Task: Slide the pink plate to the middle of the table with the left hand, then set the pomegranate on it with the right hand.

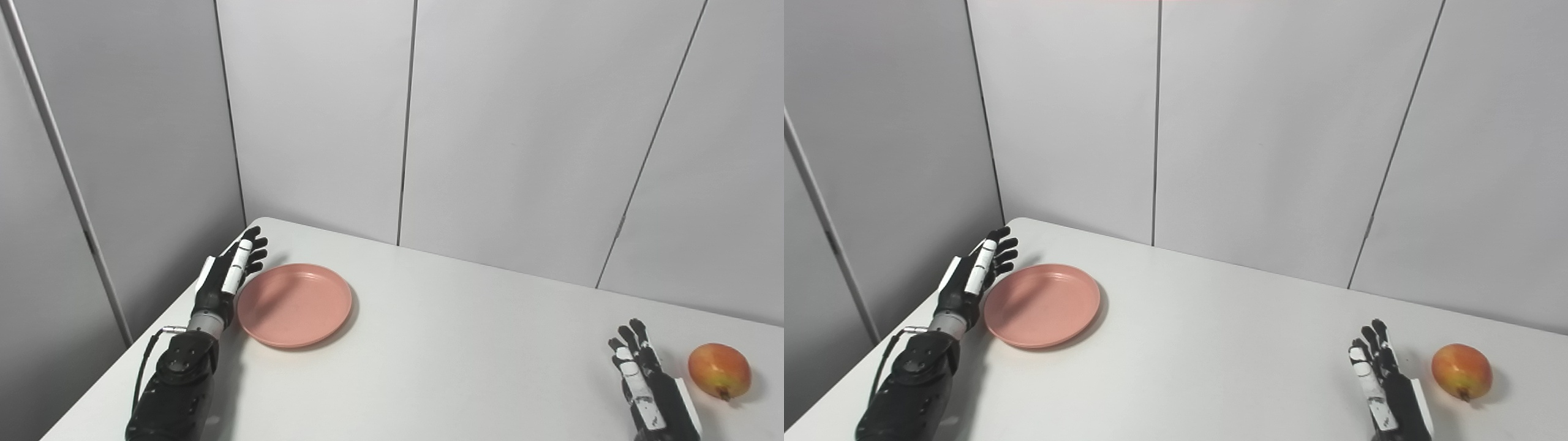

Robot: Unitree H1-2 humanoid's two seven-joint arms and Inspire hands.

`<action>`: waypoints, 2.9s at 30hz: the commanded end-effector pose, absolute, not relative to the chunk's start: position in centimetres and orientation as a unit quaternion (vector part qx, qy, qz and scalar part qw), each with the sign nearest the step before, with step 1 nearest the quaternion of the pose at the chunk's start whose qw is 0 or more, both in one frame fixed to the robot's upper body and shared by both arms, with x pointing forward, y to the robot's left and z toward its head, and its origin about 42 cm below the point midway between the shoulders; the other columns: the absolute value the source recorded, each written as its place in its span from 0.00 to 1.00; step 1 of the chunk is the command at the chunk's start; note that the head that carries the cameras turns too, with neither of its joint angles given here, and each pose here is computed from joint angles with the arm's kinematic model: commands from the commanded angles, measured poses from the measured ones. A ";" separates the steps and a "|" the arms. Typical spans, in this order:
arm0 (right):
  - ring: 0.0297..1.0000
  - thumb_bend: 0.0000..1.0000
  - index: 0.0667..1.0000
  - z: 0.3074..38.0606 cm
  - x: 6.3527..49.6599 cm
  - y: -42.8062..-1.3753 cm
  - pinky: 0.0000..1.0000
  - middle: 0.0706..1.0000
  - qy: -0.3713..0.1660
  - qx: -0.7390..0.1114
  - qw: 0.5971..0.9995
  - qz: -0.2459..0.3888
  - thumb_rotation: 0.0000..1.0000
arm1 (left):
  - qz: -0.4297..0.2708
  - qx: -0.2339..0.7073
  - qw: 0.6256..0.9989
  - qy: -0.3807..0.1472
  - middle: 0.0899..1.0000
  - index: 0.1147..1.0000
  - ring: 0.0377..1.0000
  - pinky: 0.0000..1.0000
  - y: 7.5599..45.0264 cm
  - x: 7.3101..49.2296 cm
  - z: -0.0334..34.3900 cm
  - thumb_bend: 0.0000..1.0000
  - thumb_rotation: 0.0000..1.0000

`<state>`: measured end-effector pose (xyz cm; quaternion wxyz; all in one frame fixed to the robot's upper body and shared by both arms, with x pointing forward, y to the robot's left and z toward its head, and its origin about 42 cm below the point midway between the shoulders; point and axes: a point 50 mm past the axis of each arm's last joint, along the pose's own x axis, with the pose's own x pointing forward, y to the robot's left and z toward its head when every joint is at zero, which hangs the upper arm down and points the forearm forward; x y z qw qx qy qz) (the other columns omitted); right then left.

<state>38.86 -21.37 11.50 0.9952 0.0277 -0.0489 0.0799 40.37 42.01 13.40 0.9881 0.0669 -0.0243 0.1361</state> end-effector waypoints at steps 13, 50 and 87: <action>0.95 0.52 1.00 12.7 39.3 -21.5 1.00 0.97 -0.081 0.023 0.993 0.077 0.75 | 0.107 0.071 0.989 -0.071 0.85 0.85 0.87 0.87 41.4 42.9 16.1 0.64 1.00; 0.94 0.52 1.00 12.9 39.1 -21.4 1.00 0.97 -0.084 0.024 0.993 0.079 0.74 | 0.006 -0.051 0.998 -0.046 0.90 0.89 0.91 0.89 32.9 43.6 14.8 0.64 1.00; 0.95 0.60 1.00 12.9 39.2 -20.7 1.00 0.97 -0.065 0.032 0.994 0.083 0.75 | -0.077 -0.082 0.994 -0.014 0.95 0.95 0.96 0.95 21.3 40.7 13.0 0.61 1.00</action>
